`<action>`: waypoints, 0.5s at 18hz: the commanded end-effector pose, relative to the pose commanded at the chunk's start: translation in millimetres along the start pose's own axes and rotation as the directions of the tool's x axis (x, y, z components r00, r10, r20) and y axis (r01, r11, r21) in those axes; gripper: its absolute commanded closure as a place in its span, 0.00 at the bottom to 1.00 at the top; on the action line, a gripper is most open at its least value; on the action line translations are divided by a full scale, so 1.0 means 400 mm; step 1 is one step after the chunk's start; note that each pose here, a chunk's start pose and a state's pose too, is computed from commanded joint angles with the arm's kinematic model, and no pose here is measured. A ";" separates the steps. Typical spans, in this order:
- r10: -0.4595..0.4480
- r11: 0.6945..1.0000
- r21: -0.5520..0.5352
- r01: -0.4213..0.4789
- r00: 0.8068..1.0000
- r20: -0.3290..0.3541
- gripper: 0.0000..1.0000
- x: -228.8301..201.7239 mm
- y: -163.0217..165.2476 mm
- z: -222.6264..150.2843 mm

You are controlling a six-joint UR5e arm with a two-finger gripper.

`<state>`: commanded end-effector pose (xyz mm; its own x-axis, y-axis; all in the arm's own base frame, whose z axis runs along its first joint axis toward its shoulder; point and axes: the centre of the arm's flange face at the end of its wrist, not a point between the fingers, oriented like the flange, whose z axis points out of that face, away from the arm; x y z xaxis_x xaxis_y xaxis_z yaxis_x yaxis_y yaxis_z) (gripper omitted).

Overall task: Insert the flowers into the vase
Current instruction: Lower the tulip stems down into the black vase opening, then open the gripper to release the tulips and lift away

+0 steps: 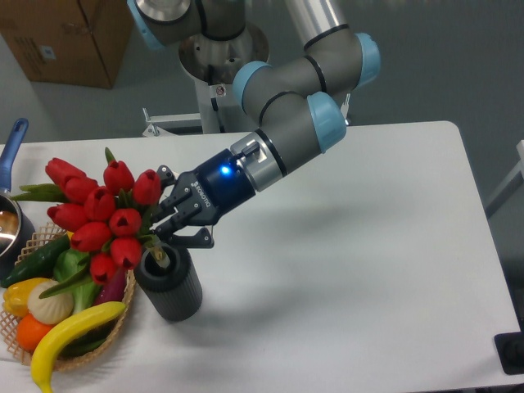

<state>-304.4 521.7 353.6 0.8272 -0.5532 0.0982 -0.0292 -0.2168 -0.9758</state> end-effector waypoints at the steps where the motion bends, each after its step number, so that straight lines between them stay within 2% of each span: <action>1: 0.000 1.000 -0.001 0.000 1.000 -0.003 0.95 0.006 0.019 0.003; 3: -0.005 1.000 -0.006 0.005 1.000 -0.007 0.85 0.008 0.057 0.008; 9: 0.031 0.999 -0.039 -0.032 0.999 -0.013 0.73 -0.017 0.140 0.024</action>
<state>-306.2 521.1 296.3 0.8185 -0.5701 0.0704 -0.0773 -0.2307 -0.9699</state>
